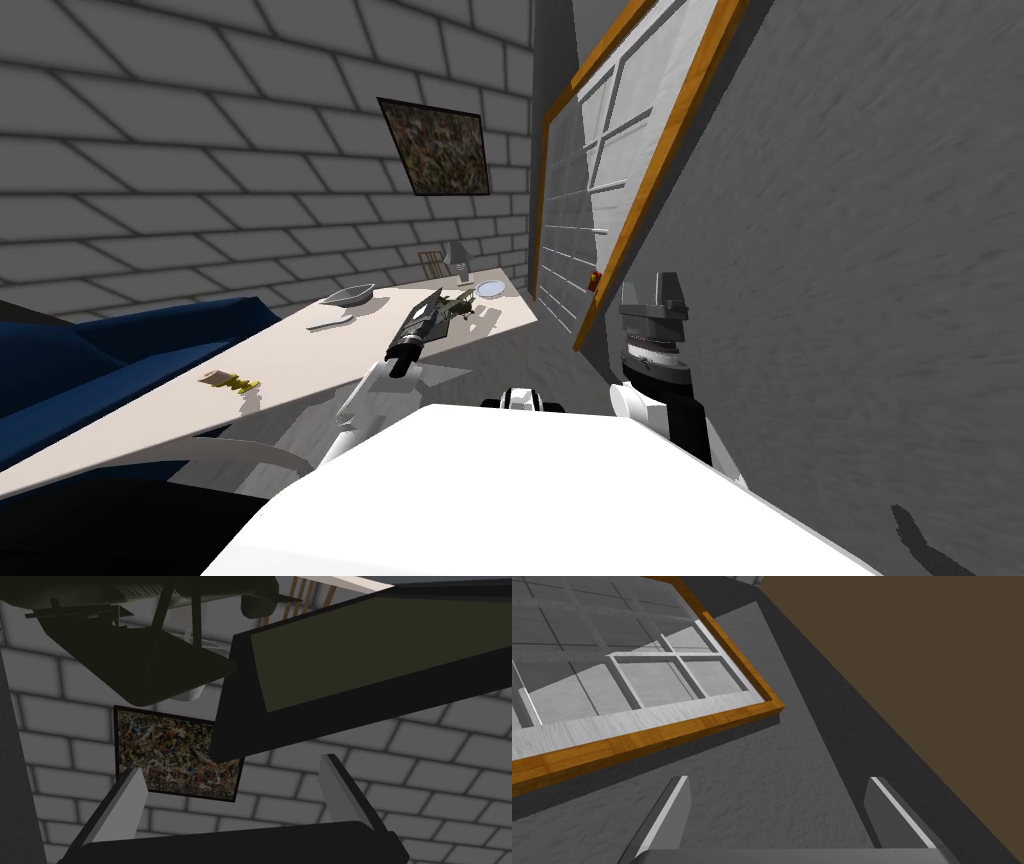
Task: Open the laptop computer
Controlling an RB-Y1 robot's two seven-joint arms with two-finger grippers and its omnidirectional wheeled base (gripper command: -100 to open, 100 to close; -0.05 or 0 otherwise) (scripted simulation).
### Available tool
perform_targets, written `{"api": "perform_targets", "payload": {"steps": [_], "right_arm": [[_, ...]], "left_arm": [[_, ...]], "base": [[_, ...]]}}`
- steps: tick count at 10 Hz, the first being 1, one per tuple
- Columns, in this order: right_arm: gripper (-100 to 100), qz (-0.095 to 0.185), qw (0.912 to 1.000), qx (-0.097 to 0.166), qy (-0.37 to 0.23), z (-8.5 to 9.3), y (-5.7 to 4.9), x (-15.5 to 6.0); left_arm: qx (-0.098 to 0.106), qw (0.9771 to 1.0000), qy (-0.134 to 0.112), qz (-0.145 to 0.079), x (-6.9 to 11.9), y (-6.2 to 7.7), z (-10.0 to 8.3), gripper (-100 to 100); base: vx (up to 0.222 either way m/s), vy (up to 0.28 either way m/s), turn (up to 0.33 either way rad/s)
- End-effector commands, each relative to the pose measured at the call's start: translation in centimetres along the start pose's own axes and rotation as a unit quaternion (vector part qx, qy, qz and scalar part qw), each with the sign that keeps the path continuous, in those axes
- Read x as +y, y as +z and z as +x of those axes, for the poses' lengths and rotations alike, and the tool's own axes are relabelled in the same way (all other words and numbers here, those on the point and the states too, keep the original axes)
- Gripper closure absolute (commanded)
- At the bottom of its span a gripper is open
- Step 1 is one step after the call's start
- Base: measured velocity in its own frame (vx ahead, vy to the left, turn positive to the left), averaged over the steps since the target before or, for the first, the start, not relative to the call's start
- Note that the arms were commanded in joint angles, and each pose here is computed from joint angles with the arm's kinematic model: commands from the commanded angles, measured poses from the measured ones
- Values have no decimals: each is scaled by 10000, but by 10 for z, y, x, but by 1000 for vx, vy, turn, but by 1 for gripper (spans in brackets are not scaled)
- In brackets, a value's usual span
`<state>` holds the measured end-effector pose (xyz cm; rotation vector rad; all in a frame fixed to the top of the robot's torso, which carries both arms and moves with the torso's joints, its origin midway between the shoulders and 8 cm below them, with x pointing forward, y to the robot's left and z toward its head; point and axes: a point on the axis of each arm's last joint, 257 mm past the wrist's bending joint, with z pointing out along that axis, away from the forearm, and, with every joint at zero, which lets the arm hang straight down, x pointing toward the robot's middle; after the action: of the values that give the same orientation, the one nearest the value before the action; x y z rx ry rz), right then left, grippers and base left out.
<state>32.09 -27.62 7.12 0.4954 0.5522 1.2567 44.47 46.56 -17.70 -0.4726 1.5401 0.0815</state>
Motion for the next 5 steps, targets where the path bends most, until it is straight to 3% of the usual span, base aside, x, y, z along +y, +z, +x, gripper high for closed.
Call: {"api": "perform_targets", "payload": {"steps": [1, 5], "right_arm": [[0, 0, 10000, 0, 0, 0, 0, 0], [0, 0, 10000, 0, 0, 0, 0, 0]], "left_arm": [[-19, 10000, 4, -76, 1, -2, -14, -100], [-42, 9999, 11, -166, -2, -10, -37, -100]], "base": [[-1, 22, -61], [-6, 15, -51]]}}
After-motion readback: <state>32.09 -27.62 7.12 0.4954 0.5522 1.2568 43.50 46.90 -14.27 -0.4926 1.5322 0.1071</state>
